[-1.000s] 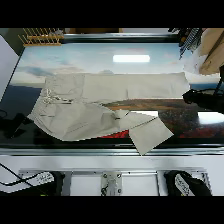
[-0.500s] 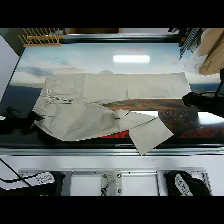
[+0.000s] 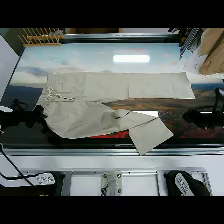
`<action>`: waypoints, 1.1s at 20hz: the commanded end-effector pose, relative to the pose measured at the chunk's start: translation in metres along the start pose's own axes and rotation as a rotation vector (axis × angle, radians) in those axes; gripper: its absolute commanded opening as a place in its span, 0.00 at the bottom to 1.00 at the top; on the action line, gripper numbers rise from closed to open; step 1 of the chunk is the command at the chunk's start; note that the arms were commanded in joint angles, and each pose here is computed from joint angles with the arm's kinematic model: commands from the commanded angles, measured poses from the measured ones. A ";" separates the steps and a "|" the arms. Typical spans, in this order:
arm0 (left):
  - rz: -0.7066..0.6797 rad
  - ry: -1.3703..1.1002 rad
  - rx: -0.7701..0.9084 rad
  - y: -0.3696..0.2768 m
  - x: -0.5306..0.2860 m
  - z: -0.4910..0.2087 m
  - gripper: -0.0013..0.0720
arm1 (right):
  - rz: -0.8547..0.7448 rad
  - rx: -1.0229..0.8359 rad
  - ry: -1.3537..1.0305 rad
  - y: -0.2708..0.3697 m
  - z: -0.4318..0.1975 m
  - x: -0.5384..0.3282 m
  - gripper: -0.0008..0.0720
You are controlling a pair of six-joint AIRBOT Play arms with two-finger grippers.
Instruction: Fold the clothes and pants, and hang the long-sleeved shirts on hangers.
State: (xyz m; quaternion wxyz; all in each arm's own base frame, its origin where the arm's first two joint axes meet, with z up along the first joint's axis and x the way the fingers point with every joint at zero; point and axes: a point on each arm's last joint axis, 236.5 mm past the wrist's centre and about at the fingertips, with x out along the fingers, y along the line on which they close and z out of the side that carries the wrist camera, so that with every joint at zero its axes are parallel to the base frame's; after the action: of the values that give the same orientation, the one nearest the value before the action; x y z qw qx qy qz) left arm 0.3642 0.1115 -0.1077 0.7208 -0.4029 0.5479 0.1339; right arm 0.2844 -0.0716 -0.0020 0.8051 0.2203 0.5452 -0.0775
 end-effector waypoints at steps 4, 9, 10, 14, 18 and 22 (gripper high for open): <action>-0.007 -0.025 0.049 -0.005 -0.011 -0.004 0.03 | 0.037 0.236 0.330 -0.020 -0.090 0.059 0.72; -0.006 -0.016 0.051 -0.004 -0.009 -0.007 0.03 | 0.064 0.211 0.381 0.001 -0.096 0.101 0.71; -0.006 -0.016 0.051 -0.004 -0.009 -0.007 0.03 | 0.059 0.196 0.382 0.005 -0.096 0.108 0.71; -0.006 -0.016 0.051 -0.004 -0.009 -0.007 0.03 | 0.074 0.179 0.325 0.023 -0.085 0.124 0.71; -0.017 -0.025 0.065 -0.012 -0.017 0.002 0.03 | 0.025 0.090 0.200 0.011 -0.031 0.113 0.02; -0.060 -0.059 0.161 -0.044 -0.055 0.031 0.03 | -0.092 -0.083 -0.131 0.000 0.120 0.030 0.02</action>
State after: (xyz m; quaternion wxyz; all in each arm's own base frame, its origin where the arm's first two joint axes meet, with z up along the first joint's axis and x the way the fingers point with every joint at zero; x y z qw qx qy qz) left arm 0.3808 0.1166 -0.0643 0.7565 -0.3721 0.5280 0.1023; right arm 0.3514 -0.0696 -0.0648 0.7843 0.2317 0.5702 -0.0773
